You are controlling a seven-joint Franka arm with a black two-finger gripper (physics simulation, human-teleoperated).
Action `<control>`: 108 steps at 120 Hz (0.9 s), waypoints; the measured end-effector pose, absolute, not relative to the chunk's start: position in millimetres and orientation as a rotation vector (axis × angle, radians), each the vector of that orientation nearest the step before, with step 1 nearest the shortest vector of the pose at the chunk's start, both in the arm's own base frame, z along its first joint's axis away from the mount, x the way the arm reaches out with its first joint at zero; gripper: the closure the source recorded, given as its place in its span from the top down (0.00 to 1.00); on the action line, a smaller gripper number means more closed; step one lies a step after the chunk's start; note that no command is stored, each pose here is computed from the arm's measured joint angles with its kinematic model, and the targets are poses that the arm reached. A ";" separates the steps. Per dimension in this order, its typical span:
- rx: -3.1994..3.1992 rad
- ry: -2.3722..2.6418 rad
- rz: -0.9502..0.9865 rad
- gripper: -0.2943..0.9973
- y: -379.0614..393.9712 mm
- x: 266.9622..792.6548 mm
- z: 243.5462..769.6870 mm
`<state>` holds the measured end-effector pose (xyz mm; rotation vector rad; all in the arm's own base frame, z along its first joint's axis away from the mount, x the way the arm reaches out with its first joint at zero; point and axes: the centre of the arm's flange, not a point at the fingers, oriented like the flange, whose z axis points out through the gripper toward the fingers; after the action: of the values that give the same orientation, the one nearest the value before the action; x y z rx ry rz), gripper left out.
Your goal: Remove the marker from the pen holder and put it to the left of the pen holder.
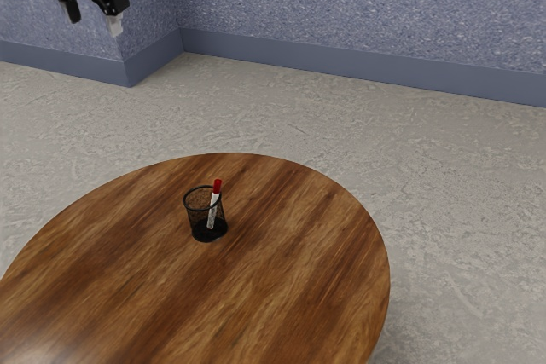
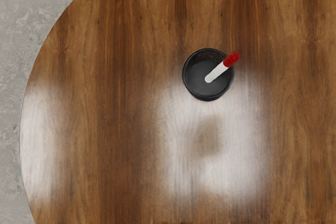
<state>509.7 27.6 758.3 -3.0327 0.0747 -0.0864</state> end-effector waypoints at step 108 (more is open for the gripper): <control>-3.025 -0.694 0.375 0.77 19.1 713.5 355.3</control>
<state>713.5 19.1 355.3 -3.0250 -0.6940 0.3748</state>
